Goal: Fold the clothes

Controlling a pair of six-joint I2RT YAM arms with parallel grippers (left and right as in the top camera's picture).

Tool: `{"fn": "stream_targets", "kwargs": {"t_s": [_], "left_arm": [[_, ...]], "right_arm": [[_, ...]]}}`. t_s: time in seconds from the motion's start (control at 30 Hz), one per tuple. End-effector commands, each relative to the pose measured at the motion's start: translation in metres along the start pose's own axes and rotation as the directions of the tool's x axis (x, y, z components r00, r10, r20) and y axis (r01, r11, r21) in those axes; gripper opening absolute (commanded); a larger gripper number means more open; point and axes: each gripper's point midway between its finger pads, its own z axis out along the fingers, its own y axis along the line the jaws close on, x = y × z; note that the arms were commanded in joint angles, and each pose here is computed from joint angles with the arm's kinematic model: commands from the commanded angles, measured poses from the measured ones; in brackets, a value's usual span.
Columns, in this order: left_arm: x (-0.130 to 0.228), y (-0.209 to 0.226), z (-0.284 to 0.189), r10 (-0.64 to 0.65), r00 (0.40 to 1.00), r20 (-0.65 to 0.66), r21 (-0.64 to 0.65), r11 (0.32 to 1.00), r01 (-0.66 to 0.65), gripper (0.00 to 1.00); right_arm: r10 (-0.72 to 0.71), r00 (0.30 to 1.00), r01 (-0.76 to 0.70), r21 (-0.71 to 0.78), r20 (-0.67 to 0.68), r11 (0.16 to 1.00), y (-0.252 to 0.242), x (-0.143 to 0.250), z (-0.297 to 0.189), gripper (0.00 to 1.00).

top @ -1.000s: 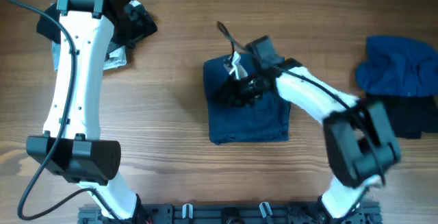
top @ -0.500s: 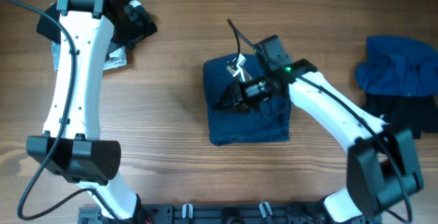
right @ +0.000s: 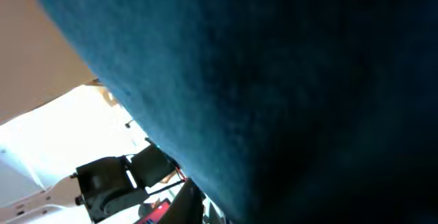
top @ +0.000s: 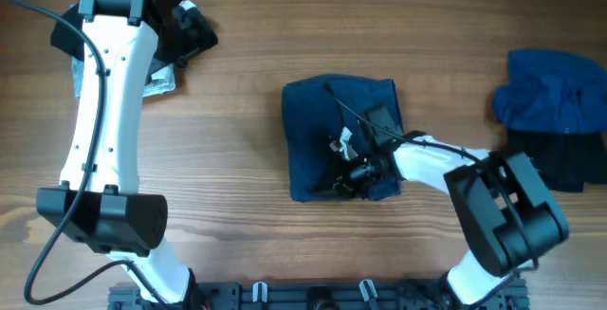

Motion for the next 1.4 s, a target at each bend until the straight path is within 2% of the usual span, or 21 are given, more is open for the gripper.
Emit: {"fn": "stream_targets", "kwargs": {"t_s": [0.0,0.1,0.17,0.23,0.3,0.4,0.5,0.6,0.8,0.93,1.03,1.17,1.27,1.37], "left_arm": [[-0.003,0.004,0.003,-0.001,1.000,0.003,-0.021,1.000,0.001,1.00],[-0.002,0.005,0.003,0.000,1.000,0.003,-0.022,1.000,0.000,1.00],[-0.003,0.004,0.003,0.000,1.000,0.003,-0.021,1.000,0.000,1.00],[-0.003,0.004,0.003,-0.001,1.000,0.003,-0.021,1.000,0.001,1.00],[-0.002,0.004,0.003,0.000,1.000,0.003,-0.021,1.000,0.000,1.00],[-0.003,0.004,0.003,-0.001,1.000,0.004,-0.021,1.000,0.001,1.00],[-0.003,0.004,0.003,-0.002,1.000,0.006,-0.018,1.000,0.002,1.00],[-0.003,0.004,0.003,-0.001,1.000,0.005,-0.019,1.000,0.001,1.00],[0.001,0.007,0.003,0.003,1.000,-0.013,-0.033,0.999,-0.003,1.00],[0.004,0.007,0.003,0.006,1.000,-0.023,-0.032,0.999,-0.007,1.00],[0.015,-0.006,0.003,0.085,0.993,-0.084,0.053,0.995,-0.081,1.00],[0.018,-0.007,0.011,0.086,0.991,-0.099,0.052,0.995,-0.081,1.00],[0.018,-0.010,0.023,0.081,0.992,-0.101,0.051,0.996,-0.077,1.00],[0.023,-0.016,0.032,0.083,0.989,-0.123,0.080,0.994,-0.074,1.00]], "right_arm": [[0.030,0.999,-0.030,0.009,0.038,1.000,0.009,-0.008,-0.005,0.08],[-0.125,0.975,0.117,0.057,0.184,0.992,0.050,-0.023,-0.038,0.10],[-0.202,0.926,0.171,0.124,0.318,0.977,0.073,-0.039,-0.076,0.25],[-0.238,0.865,0.187,0.155,0.442,0.970,0.085,-0.059,-0.118,0.30],[-0.214,0.809,0.159,0.147,0.547,0.976,0.077,-0.082,-0.166,0.31],[-0.253,0.777,0.197,0.158,0.577,0.968,0.050,-0.101,-0.197,0.30],[-0.341,0.775,0.346,0.094,0.531,0.933,0.047,-0.112,-0.191,0.29],[-0.361,0.788,0.411,0.011,0.498,0.912,0.036,-0.132,-0.171,0.29],[-0.265,0.852,0.325,-0.059,0.452,0.944,-0.032,-0.172,-0.123,0.30],[-0.325,0.809,0.399,-0.052,0.490,0.916,-0.006,-0.176,-0.141,0.26],[-0.328,0.781,0.422,-0.062,0.531,0.905,0.043,-0.158,-0.174,0.28],[-0.297,0.836,0.371,-0.075,0.462,0.926,0.078,-0.086,-0.187,0.27],[-0.271,0.893,0.311,-0.058,0.360,0.949,0.069,-0.039,-0.174,0.24],[-0.200,0.937,0.227,-0.064,0.287,0.972,0.040,-0.021,-0.150,0.13]]}}
